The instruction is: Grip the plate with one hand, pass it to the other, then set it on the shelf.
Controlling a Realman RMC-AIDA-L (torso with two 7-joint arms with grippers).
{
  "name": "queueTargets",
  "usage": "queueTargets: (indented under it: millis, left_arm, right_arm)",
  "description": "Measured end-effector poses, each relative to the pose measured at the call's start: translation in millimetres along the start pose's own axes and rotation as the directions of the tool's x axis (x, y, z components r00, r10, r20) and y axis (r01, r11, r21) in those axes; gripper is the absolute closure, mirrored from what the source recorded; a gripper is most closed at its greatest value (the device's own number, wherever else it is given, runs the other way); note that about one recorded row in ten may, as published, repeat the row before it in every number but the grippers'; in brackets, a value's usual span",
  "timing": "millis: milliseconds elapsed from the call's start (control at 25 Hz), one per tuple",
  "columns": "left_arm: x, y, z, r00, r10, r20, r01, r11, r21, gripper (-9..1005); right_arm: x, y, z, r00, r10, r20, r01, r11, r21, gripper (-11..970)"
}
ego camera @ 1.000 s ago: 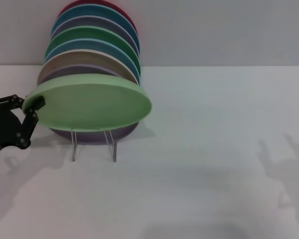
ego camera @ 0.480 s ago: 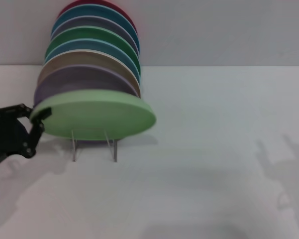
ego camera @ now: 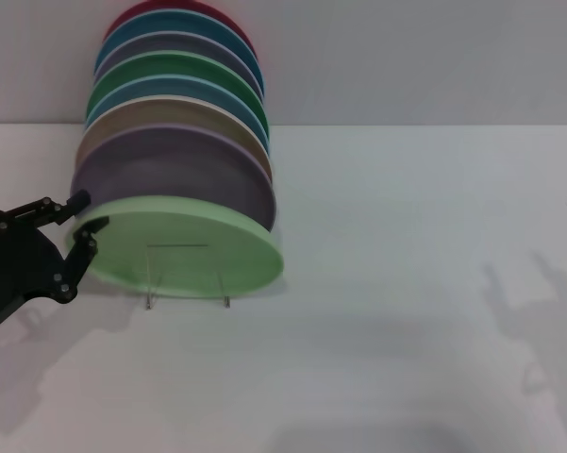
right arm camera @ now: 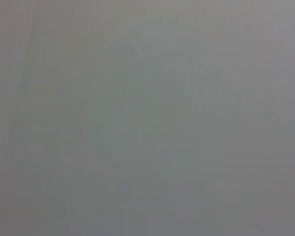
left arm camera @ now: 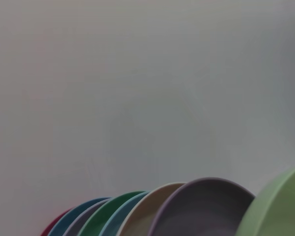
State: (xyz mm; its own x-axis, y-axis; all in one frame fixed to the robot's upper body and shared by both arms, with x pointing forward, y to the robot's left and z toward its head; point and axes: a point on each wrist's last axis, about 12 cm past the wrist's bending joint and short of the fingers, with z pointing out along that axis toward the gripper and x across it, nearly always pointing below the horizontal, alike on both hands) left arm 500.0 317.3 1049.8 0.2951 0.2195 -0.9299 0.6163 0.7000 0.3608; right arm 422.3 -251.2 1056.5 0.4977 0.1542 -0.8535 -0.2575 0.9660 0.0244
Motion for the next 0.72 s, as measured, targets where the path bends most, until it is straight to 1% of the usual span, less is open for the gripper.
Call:
queueTargets:
  millis: [80, 320, 520, 640, 720]
  left_arm:
    - [-0.1, 0.4, 0.4, 1.0, -0.003, 0.0, 0.003, 1.0, 0.004, 850]
    - [-1.0, 3.2, 2.4, 1.0, -0.017, 0.001, 0.017, 1.0, 0.008, 663]
    - [-2.9, 3.9, 3.3, 1.0, -0.009, 0.018, 0.009, 1.0, -0.002, 394]
    - [-4.7, 6.2, 2.9, 0.999, -0.004, 0.033, 0.005, 1.0, -0.015, 333]
    - [-9.3, 7.7, -3.4, 0.997, 0.011, 0.077, -0.007, 0.999, -0.052, 292]
  right_arm:
    - [0.1, 0.1, 0.1, 1.0, 0.001, -0.001, -0.001, 1.0, -0.001, 282]
    - [0.4, 0.4, 0.0, 1.0, 0.007, -0.003, -0.007, 1.0, -0.004, 282]
    - [0.5, 0.8, -0.7, 1.0, 0.008, -0.006, -0.008, 1.0, -0.005, 283]
    - [0.8, 2.0, -1.2, 1.0, 0.012, -0.008, -0.012, 1.0, -0.01, 283]
    - [0.9, 2.1, -1.3, 1.0, 0.012, -0.01, -0.012, 1.0, -0.01, 282]
